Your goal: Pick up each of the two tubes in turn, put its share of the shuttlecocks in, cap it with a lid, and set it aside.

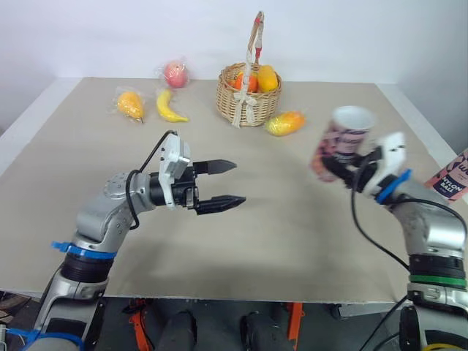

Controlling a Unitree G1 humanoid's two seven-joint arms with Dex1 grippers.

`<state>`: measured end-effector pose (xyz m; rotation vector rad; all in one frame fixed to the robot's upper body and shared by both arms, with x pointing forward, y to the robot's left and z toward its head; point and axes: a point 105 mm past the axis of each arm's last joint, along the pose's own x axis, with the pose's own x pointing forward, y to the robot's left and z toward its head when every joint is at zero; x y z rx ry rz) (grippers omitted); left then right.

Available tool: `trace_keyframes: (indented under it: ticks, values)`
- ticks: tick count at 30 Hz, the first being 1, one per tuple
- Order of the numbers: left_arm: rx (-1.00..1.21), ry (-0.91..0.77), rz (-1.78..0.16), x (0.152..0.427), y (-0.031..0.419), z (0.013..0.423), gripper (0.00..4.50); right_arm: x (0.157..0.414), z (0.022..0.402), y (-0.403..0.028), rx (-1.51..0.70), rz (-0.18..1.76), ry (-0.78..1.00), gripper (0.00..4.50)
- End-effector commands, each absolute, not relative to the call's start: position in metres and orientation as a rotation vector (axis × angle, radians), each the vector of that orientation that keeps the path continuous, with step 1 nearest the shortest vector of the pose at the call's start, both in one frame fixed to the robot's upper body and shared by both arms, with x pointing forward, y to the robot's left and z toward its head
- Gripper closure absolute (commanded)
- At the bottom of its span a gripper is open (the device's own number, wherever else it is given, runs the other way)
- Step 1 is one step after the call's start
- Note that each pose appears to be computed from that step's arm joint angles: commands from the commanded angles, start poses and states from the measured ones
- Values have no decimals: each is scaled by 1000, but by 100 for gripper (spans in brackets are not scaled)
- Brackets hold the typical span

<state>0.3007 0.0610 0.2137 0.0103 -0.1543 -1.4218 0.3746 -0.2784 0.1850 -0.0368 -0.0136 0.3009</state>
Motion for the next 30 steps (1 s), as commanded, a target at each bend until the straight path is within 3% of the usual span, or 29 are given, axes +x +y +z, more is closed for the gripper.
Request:
trace_keyframes:
  ticks: [1,10,15,21,27,28,30]
  values:
    - [30,-195,-1395,311,48,219,0,374,184,-332,41,1,-65,185]
    - [62,-213,-1354,326,23,216,0,373,155,-361,67,-160,-32,185]
    - [63,-197,-1357,324,22,211,0,368,134,-354,78,-101,34,5]
    - [67,-134,-1352,319,30,199,0,360,126,-353,114,-54,77,5]
    - [52,-23,-1271,319,49,186,0,333,117,-350,103,59,158,5]
    - [72,-20,-1258,316,53,184,0,328,115,-344,108,107,175,5]
    - [146,13,-1192,309,75,171,0,306,114,-300,95,381,222,5]
